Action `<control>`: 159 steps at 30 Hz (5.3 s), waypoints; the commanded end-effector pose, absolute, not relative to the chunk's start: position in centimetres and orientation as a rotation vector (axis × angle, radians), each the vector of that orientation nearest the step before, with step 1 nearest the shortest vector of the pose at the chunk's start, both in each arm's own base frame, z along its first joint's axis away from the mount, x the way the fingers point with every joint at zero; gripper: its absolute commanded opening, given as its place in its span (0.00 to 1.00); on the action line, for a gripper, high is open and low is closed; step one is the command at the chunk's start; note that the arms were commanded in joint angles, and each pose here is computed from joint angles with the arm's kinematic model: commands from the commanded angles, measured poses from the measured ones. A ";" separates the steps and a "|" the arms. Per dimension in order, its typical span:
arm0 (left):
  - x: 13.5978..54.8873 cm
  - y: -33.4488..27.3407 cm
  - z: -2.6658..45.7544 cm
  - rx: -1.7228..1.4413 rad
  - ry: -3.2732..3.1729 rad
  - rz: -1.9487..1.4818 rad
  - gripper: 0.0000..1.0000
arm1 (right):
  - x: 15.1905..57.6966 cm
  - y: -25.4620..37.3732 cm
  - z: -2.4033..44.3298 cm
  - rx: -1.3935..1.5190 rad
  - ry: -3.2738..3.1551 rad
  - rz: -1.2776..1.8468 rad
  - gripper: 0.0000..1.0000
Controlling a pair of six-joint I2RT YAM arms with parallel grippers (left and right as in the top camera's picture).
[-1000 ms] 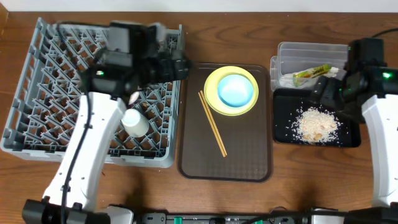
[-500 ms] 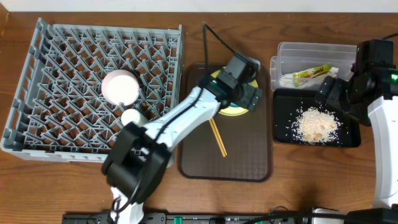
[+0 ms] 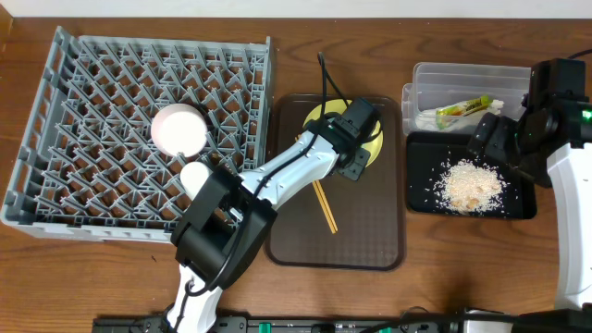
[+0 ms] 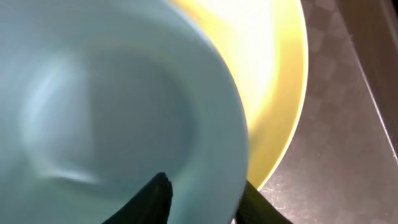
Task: Sort waste into correct bins and load items into the dishwasher
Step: 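Grasp the light-blue bowl from the yellow plate with the left gripper, then place the light-blue bowl in the dish rack with the left gripper, then reach the left gripper to the wooden chopsticks on the tray, then close the left gripper on the wooden chopsticks beside the yellow plate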
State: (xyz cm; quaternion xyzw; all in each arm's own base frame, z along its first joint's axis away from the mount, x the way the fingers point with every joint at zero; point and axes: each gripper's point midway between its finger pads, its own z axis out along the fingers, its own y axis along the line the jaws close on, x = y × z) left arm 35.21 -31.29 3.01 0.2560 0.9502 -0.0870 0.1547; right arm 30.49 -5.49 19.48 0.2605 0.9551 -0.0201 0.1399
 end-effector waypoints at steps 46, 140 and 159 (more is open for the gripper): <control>52.4 -7.1 21.4 -0.115 2.021 -1.633 0.07 | 29.9 -5.6 20.0 0.749 2.758 -0.059 0.98; 27.4 -21.2 1.1 -0.341 3.276 -0.003 0.86 | 29.1 -5.4 19.8 0.729 2.800 -0.064 0.99; 26.2 -20.7 -0.7 -0.361 3.298 -0.002 0.66 | 29.0 -5.4 19.8 0.730 2.803 -0.064 0.99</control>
